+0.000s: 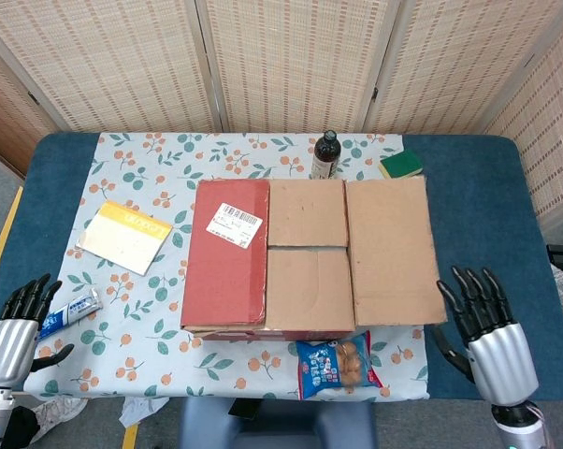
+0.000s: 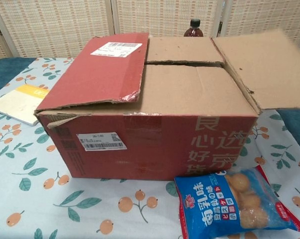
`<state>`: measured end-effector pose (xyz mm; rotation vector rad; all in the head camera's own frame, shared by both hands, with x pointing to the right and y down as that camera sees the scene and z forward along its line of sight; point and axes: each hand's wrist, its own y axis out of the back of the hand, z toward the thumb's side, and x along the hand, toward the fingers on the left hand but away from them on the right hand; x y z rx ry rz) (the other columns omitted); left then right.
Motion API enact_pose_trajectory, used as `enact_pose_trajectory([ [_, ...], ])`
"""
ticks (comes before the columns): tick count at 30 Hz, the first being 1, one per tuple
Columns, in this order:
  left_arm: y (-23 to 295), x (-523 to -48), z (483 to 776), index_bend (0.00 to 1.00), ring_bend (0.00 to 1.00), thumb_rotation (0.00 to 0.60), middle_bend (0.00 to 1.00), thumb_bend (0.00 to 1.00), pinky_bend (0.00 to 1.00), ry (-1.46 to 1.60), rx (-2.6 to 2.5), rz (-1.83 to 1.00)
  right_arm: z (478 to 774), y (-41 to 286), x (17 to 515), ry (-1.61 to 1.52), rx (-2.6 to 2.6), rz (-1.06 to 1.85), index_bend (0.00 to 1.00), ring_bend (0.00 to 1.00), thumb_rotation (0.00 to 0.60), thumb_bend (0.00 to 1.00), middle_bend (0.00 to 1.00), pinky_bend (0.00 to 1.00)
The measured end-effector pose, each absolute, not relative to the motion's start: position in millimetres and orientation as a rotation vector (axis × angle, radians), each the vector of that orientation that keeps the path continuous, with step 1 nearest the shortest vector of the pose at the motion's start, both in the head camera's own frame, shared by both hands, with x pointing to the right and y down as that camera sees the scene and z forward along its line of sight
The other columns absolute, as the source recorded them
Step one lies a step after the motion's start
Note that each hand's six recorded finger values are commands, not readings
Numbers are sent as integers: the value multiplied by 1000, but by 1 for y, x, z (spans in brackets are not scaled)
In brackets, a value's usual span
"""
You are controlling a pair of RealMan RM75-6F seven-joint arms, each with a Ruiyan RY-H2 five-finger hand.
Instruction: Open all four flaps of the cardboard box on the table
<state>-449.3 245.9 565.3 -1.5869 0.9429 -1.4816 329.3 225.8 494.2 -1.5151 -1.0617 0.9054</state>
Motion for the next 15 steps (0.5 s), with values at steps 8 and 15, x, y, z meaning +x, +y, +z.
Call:
enact_pose_trajectory([
  [8,250,-438,565,0,11,600,4,194,132,897,-1601,-1428,497,238,365,-1148,-1497,926,0,0,600,399,0,0],
  [15,247,-409,563,0,33,600,7,202,136,833,-1621,-1344,511,236,382,-1201,-1526,924,0,0,600,399,0,0],
])
